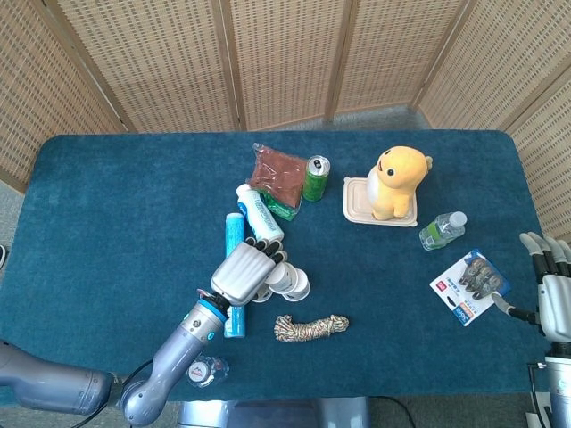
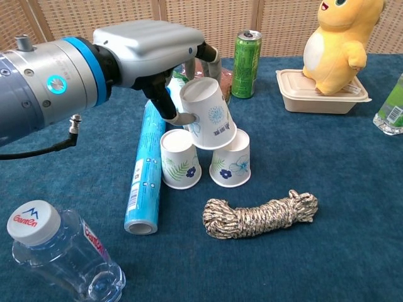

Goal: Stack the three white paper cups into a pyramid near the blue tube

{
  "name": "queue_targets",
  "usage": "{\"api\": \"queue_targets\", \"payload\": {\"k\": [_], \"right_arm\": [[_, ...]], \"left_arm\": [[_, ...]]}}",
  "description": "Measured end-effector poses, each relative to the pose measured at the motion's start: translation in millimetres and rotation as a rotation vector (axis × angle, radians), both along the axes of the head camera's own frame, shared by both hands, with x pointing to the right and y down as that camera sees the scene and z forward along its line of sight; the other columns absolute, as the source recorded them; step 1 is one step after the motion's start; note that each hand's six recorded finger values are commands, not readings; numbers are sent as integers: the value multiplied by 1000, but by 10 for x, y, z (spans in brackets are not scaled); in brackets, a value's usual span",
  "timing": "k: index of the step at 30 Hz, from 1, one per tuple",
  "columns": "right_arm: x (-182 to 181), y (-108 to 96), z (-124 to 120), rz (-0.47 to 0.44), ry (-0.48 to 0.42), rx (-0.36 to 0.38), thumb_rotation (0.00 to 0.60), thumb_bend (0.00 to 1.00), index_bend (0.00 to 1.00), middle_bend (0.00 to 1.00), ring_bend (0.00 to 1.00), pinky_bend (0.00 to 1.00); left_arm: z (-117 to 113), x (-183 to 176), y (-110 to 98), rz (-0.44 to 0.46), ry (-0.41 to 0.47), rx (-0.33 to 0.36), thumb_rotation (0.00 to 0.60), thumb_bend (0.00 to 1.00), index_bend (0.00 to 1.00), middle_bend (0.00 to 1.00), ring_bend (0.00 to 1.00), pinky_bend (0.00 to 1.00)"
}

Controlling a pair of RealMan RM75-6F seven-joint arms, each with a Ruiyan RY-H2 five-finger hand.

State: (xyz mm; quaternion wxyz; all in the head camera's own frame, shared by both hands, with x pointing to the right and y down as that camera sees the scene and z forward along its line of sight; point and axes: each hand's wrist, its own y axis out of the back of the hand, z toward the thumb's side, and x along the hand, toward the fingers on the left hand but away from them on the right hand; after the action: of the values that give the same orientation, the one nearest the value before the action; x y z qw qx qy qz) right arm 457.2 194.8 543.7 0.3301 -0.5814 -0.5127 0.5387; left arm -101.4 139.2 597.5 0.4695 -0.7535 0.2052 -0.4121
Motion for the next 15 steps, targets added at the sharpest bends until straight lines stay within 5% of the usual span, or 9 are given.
{"api": "queue_targets", "payload": {"k": [15], "right_arm": [[13,-4,-1,3,-3,-1,600,0,107,43,0,0]], "left_arm": [[11,20,-18,-22,-16,9,600,346,361,294,316,461]]}}
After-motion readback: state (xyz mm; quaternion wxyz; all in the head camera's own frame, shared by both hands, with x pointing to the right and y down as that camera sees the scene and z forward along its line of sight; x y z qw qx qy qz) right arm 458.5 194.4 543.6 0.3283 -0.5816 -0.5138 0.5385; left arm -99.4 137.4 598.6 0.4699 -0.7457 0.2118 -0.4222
